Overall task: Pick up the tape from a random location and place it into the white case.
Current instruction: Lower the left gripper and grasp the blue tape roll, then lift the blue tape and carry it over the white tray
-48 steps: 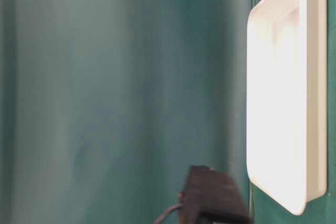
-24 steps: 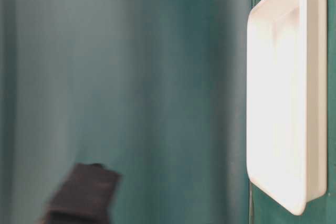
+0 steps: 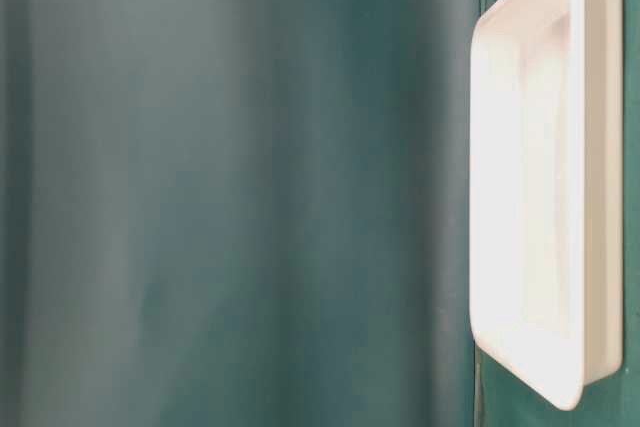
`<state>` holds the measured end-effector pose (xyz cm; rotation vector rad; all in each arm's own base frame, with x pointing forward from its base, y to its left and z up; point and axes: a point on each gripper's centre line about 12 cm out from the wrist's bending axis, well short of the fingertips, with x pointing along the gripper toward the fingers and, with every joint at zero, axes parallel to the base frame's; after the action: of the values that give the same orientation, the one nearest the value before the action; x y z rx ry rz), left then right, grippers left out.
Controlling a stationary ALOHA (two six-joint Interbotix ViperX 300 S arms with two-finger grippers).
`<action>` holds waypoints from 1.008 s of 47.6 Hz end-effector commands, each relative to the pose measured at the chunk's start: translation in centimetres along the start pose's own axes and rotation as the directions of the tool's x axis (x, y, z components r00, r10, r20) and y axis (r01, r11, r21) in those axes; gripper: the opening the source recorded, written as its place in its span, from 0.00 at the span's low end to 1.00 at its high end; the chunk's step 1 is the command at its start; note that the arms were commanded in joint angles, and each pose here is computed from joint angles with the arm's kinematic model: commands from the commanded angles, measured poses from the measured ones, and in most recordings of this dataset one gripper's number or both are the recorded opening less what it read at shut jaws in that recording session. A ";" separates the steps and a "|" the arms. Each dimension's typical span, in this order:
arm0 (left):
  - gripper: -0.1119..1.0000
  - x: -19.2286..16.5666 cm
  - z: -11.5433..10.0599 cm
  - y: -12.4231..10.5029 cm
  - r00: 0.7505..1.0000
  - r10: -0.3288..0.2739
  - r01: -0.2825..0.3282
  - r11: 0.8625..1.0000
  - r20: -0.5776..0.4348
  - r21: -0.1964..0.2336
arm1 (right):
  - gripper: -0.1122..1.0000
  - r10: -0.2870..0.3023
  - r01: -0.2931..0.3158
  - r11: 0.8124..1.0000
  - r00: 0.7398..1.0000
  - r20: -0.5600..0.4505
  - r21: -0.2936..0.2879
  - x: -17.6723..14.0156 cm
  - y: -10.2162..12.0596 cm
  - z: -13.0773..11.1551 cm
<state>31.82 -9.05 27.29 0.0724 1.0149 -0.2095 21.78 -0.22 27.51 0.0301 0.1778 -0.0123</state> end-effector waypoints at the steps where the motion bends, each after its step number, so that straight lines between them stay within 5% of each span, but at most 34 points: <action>1: 0.30 -1.4 1.0 -0.1 0.999 -0.003 0.003 1.000 0.046 0.004 | 0.93 0.001 -0.001 1.000 1.000 0.031 -0.003 0.1 0.0 1.2; 48: 0.30 -1.4 0.7 -0.1 0.999 -0.003 0.003 1.000 0.041 0.003 | 0.93 0.001 0.000 1.000 1.000 0.020 -0.003 0.1 0.0 1.1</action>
<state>31.73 -9.03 27.34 0.0733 1.0210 -0.2089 21.74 -0.22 27.45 0.0302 0.1839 -0.0125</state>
